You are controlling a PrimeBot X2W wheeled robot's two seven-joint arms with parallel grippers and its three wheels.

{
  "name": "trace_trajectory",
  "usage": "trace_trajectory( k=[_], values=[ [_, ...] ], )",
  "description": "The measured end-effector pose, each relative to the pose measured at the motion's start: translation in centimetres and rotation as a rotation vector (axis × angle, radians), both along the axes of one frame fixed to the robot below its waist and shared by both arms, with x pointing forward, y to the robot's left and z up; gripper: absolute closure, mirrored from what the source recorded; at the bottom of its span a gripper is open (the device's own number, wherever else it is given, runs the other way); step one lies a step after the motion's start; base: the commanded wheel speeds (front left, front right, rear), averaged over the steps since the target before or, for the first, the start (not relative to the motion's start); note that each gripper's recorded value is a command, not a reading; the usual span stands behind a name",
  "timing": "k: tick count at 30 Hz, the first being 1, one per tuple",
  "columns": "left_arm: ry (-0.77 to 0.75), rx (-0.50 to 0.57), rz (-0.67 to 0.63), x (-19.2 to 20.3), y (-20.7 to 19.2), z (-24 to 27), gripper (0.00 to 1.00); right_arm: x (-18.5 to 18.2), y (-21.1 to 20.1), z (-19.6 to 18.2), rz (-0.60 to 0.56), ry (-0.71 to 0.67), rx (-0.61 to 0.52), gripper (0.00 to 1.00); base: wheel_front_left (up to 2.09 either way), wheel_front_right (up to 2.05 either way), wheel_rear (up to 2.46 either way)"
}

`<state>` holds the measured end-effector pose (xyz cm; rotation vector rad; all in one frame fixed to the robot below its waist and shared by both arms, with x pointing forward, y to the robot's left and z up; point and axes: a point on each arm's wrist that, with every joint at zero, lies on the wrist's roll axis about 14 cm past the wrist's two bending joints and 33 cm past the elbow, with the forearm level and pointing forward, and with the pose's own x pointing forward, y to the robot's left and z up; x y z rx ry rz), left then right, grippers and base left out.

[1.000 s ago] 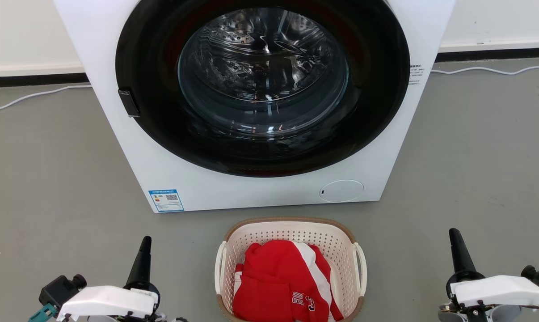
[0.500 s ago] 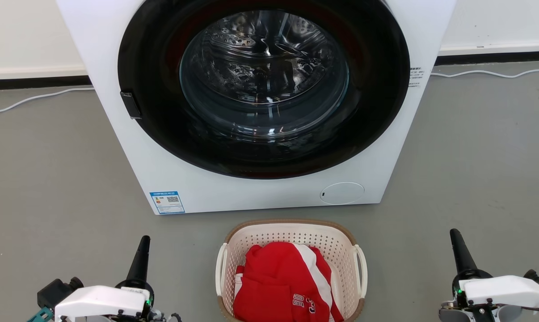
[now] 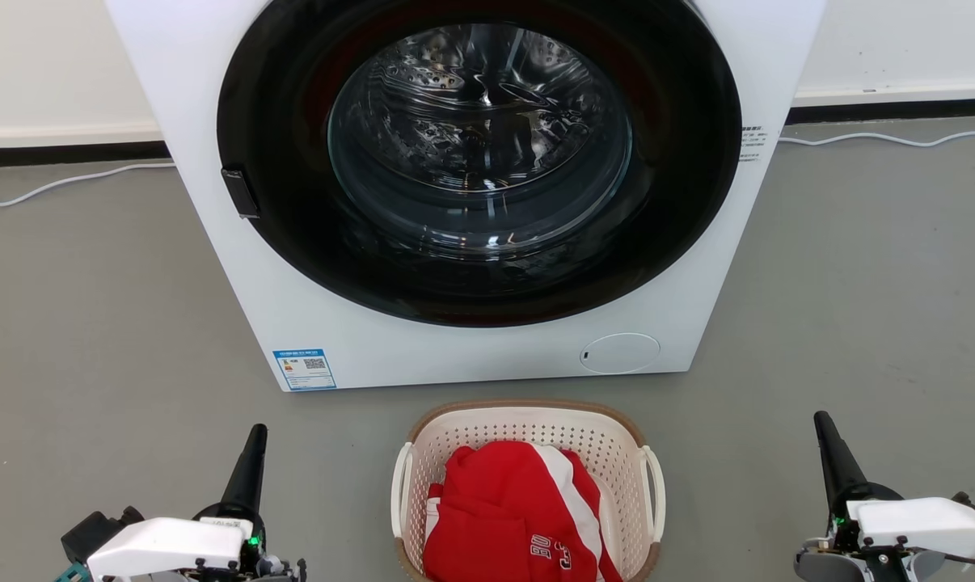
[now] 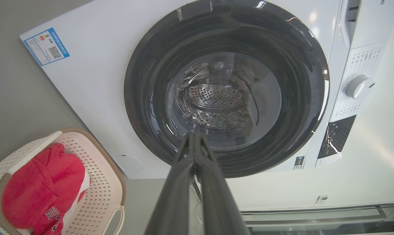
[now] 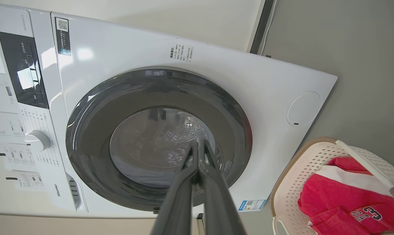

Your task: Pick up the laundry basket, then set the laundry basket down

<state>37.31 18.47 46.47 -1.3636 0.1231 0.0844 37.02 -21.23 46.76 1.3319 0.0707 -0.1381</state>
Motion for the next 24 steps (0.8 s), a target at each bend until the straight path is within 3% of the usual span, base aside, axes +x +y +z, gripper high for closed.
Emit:
trace_trajectory(
  k=[24],
  values=[
    [-0.036,-0.214,0.014,0.0,0.3,1.1,1.00,0.1,0.4,0.7,0.000,-0.041,0.237,1.00,0.00,0.00,0.00]
  ],
)
